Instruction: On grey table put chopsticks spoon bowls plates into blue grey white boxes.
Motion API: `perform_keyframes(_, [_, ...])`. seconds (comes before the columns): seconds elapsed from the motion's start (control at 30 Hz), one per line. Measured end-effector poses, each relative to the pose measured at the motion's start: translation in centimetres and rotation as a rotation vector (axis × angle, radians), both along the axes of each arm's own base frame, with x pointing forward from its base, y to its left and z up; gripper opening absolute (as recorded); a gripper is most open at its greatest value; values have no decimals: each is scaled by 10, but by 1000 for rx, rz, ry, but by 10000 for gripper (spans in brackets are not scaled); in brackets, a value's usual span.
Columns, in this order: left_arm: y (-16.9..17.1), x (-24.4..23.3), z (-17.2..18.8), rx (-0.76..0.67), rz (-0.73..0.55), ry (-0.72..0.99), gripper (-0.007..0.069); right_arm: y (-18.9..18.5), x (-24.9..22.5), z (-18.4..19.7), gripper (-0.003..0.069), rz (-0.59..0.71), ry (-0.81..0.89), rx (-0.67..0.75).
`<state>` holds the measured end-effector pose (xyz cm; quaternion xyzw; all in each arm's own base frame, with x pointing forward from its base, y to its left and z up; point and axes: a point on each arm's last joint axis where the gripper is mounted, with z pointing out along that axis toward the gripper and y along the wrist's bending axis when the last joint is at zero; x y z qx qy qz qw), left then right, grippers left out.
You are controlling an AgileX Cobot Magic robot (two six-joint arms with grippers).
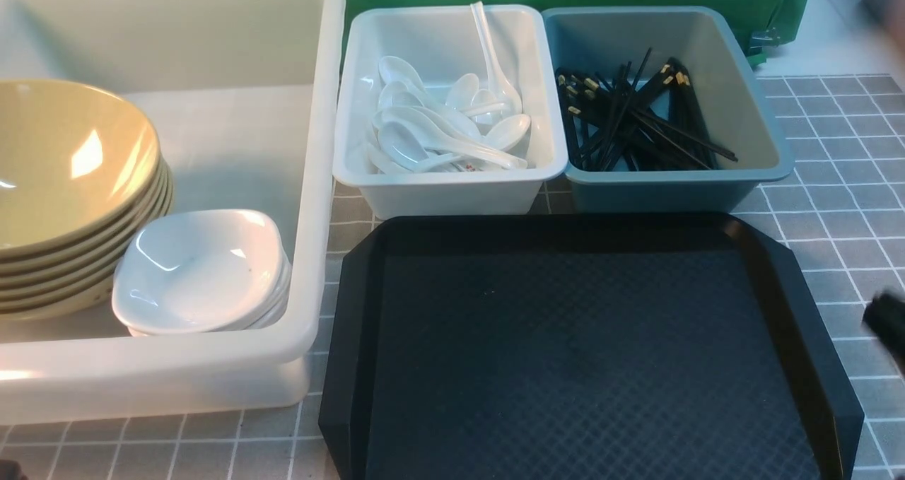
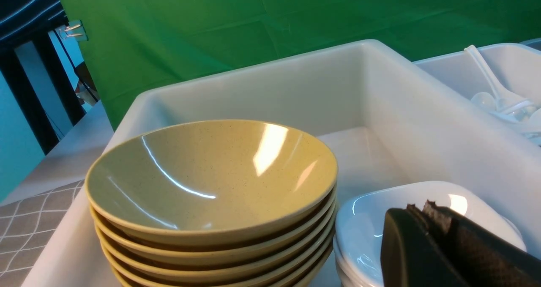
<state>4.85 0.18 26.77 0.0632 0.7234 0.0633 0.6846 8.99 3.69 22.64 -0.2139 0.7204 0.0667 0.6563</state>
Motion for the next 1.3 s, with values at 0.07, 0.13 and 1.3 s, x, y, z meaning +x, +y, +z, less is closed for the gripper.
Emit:
perform_keyframes(0.07, [0,0,0,0,0,0,-11,-1,-4,-18,34,-2,45,5])
perform_keyframes(0.13, [0,0,0,0,0,0,-11,-3,-7,-35,34,-6,94,7])
perform_keyframes(1.3, [0,0,-3,-1,4,33,-11,-40,-36,-52,59,-483,159,177])
